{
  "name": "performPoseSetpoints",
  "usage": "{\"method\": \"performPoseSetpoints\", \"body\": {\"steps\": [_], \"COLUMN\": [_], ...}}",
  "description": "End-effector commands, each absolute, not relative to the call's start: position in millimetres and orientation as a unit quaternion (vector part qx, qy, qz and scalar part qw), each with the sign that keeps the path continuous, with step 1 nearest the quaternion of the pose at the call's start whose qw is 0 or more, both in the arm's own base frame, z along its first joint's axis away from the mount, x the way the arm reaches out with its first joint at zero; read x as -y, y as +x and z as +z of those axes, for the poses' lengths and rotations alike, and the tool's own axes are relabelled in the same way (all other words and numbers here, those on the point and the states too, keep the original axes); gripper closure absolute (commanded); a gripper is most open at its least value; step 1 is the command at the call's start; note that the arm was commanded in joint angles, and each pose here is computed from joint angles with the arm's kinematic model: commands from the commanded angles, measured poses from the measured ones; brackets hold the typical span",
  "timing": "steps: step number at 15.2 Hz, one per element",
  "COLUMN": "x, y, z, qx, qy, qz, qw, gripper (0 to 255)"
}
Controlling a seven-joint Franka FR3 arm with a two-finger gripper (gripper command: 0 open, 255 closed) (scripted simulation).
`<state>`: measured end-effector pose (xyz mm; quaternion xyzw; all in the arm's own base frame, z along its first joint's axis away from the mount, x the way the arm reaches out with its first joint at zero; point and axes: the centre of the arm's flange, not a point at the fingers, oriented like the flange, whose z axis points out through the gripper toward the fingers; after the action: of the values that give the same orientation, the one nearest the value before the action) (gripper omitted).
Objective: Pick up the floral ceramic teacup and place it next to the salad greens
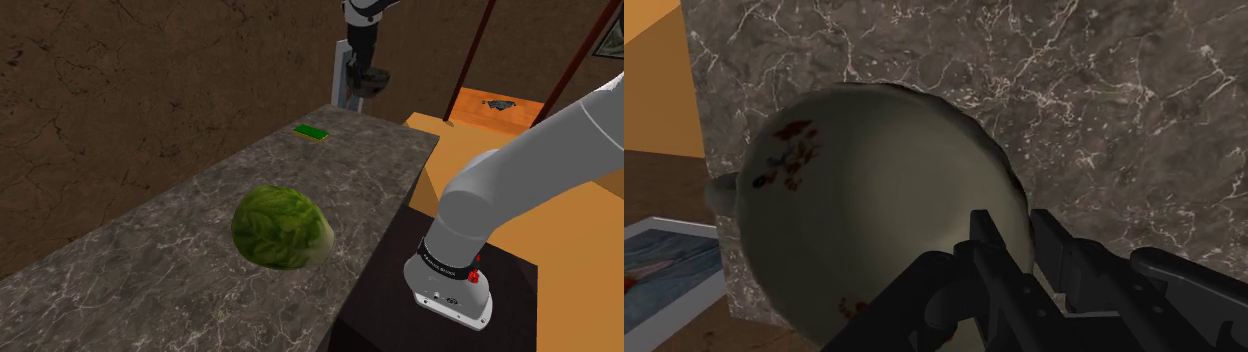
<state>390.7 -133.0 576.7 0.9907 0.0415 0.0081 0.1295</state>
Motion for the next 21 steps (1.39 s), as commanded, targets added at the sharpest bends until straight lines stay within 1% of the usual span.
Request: {"method": "performPoseSetpoints", "body": {"steps": [1, 21], "x": [115, -121], "y": [399, 518], "z": [579, 580], "qx": [-0.041, -0.041], "qy": [0.991, 0.991], "qz": [0.008, 0.008], "qw": [0.13, 0.13], "gripper": [255, 255]}}
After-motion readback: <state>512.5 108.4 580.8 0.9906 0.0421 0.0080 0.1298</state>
